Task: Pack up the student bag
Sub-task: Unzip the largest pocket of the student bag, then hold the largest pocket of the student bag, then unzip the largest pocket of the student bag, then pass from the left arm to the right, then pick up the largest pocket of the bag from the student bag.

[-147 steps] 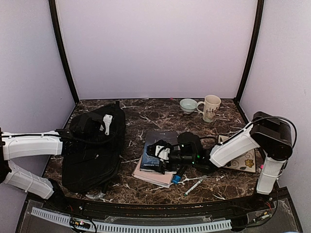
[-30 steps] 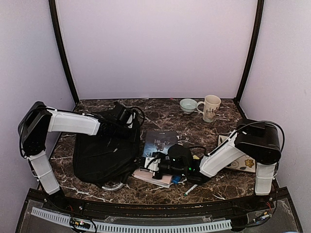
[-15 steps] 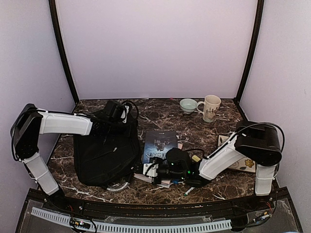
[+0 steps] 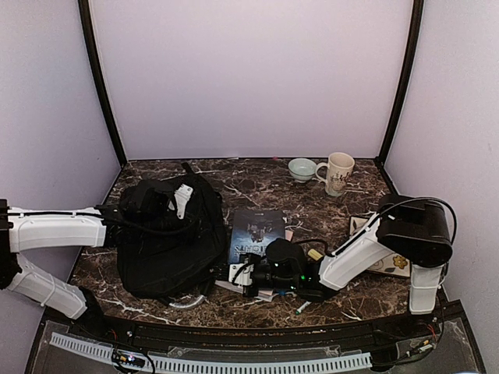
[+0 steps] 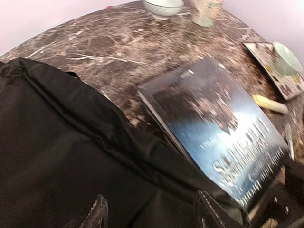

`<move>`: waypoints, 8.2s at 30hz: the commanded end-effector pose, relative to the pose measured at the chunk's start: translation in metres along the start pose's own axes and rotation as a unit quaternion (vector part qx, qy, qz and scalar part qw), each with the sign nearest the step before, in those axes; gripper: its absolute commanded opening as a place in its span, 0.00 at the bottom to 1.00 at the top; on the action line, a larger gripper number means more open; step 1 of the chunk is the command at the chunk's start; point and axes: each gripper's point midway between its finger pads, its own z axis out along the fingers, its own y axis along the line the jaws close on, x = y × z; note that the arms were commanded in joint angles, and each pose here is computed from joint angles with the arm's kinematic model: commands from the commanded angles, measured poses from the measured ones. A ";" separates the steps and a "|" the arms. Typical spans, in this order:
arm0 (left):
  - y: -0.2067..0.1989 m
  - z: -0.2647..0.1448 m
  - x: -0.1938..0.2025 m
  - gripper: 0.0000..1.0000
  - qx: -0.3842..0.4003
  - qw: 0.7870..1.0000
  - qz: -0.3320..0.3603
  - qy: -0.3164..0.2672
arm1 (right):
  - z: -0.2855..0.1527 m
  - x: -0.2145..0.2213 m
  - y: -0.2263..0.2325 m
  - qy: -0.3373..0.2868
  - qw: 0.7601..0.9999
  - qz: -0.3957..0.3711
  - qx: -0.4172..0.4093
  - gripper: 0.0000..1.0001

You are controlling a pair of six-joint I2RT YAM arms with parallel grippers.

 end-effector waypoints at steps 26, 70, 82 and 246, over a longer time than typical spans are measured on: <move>-0.065 0.000 0.048 0.56 0.005 0.986 0.168 -0.002 | -0.009 -0.026 -0.018 -0.052 0.998 0.007 0.037 0.00; -0.006 0.065 -0.118 0.00 -0.107 0.991 -0.021 -0.081 | -0.021 -0.039 0.010 -0.074 0.997 -0.004 -0.025 0.00; -0.009 0.042 -0.119 0.00 -0.085 0.992 -0.036 -0.089 | -0.010 -0.039 0.023 -0.071 0.997 -0.005 -0.043 0.00; 0.011 -0.124 0.032 0.82 -0.087 0.991 -0.103 -0.026 | 0.009 -0.144 -0.202 -0.200 0.931 0.207 0.223 0.00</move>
